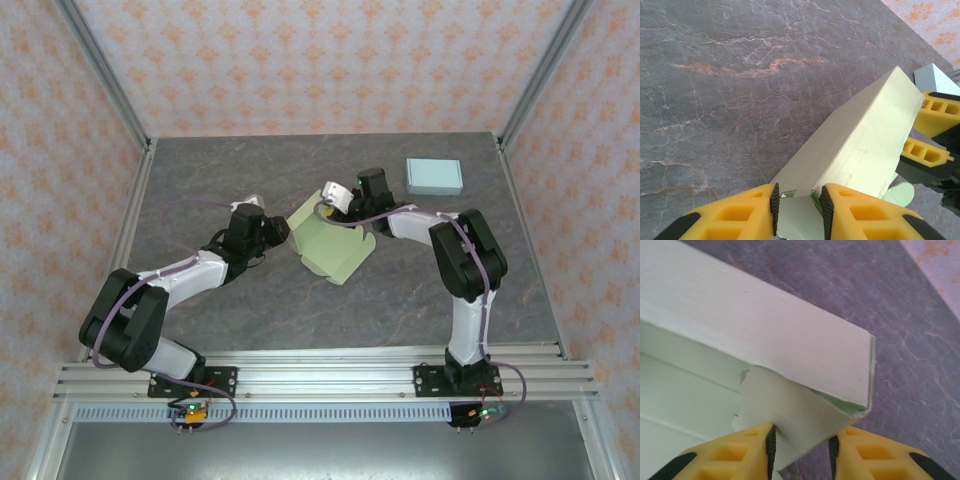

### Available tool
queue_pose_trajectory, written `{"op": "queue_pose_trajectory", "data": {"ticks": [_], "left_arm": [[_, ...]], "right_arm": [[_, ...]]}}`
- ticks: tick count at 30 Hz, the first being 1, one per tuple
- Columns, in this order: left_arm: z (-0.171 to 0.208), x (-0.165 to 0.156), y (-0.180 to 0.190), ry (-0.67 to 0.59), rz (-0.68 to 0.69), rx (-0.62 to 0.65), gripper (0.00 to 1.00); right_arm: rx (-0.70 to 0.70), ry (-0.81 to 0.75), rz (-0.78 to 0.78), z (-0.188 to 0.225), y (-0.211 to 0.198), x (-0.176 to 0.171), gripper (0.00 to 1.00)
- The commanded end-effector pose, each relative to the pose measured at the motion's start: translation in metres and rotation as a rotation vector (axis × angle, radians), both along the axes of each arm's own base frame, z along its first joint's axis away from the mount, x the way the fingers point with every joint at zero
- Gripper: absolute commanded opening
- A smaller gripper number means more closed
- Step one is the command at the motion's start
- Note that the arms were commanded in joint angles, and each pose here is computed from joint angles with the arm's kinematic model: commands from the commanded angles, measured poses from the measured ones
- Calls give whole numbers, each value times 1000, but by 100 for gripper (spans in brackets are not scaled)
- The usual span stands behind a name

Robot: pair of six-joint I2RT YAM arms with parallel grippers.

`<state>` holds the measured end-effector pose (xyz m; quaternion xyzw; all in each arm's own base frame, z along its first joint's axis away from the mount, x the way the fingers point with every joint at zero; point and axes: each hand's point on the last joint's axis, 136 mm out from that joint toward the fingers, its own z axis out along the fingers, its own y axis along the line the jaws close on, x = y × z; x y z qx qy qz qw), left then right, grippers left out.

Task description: Fold the paper box

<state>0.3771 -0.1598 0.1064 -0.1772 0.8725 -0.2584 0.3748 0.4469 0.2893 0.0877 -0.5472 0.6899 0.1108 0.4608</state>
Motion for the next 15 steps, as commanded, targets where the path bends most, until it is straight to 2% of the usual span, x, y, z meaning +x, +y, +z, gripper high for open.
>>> {"op": "queue_pose_trajectory", "data": {"ticks": [1,4,11,15], "left_arm": [[-29,-18,2,112,-31,78,31],[-29,-18,1,112,-34,78,31],[-29,-17,0,108,-43,80,30],[-28,-17,0,106,-45,88,30]], "right_arm": [[90,-94,-142,13,0,24,38],[98,-92,-139,11,3,28,44],[120,-62,-129,5,12,35,46],[93,-79,-108,7,3,39,53]]}}
